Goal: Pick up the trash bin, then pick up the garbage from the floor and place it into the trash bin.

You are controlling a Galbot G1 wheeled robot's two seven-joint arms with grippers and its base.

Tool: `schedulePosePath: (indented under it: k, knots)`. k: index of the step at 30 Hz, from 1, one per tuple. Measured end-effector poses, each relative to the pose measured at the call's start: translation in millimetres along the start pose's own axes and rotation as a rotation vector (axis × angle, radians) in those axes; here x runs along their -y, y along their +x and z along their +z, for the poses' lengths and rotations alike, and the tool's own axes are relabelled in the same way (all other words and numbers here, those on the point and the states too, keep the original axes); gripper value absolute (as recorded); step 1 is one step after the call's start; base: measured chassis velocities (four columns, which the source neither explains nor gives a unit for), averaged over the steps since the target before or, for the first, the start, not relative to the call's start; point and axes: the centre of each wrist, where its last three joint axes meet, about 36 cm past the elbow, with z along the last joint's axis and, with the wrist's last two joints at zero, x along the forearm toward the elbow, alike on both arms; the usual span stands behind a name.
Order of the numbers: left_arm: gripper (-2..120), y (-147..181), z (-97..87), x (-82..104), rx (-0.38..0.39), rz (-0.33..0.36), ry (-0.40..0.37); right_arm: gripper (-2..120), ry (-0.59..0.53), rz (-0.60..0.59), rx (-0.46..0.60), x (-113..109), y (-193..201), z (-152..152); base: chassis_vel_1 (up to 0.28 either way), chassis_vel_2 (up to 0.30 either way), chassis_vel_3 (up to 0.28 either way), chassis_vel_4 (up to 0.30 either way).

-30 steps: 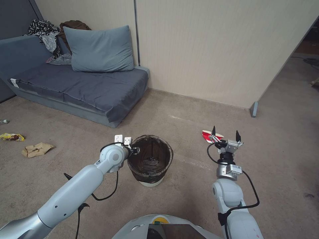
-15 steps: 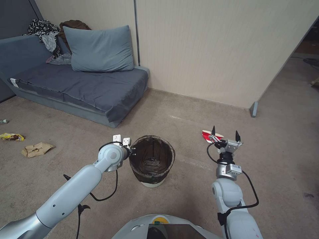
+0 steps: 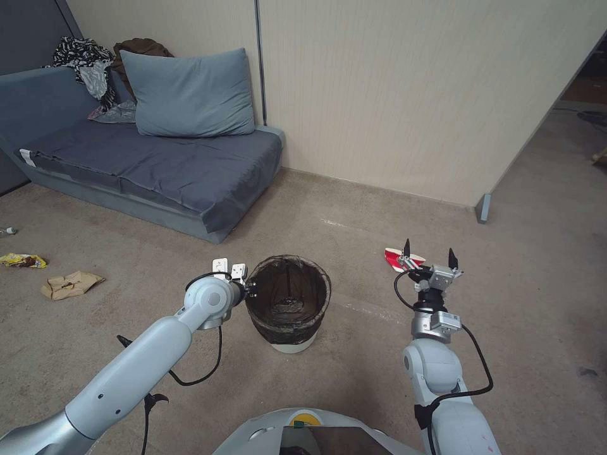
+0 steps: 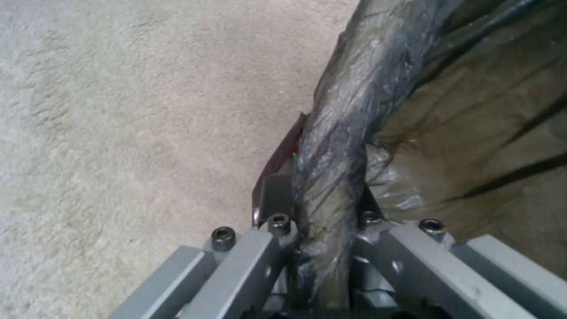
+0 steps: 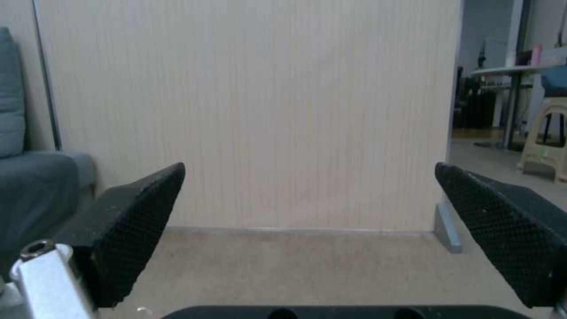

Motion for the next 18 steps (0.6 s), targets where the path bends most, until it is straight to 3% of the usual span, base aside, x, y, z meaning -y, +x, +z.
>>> schedulePosePath:
  k: [4, 6, 11, 16, 18]
  knots:
    - [3, 7.1, 4.4, 4.6, 0.056, 0.026, -0.035, 100, 0.004, 0.0, 0.002, 1.8, -0.8, -0.9, 0.0, 0.0, 0.0, 0.0]
    - [3, 18.1, 4.7, 8.2, 0.133, 0.059, -0.053, 100, 0.006, 0.0, 0.005, 2.7, -1.9, -2.1, 0.0, 0.0, 0.0, 0.0]
    - [3, 32.4, 11.2, 13.4, 0.231, 0.097, -0.08, 100, 0.006, 0.005, 0.009, 5.0, -3.7, -4.6, 0.0, 0.0, 0.0, 0.0]
    - [3, 42.4, 17.4, 17.6, 0.297, 0.115, -0.096, 100, 0.006, 0.01, 0.013, 7.4, -4.7, -6.6, 0.0, 0.0, 0.0, 0.0]
    - [3, 46.8, 21.0, 20.9, 0.37, 0.119, -0.118, 100, 0.009, 0.019, 0.018, 10.8, -4.7, -9.1, 0.0, 0.0, 0.0, 0.0]
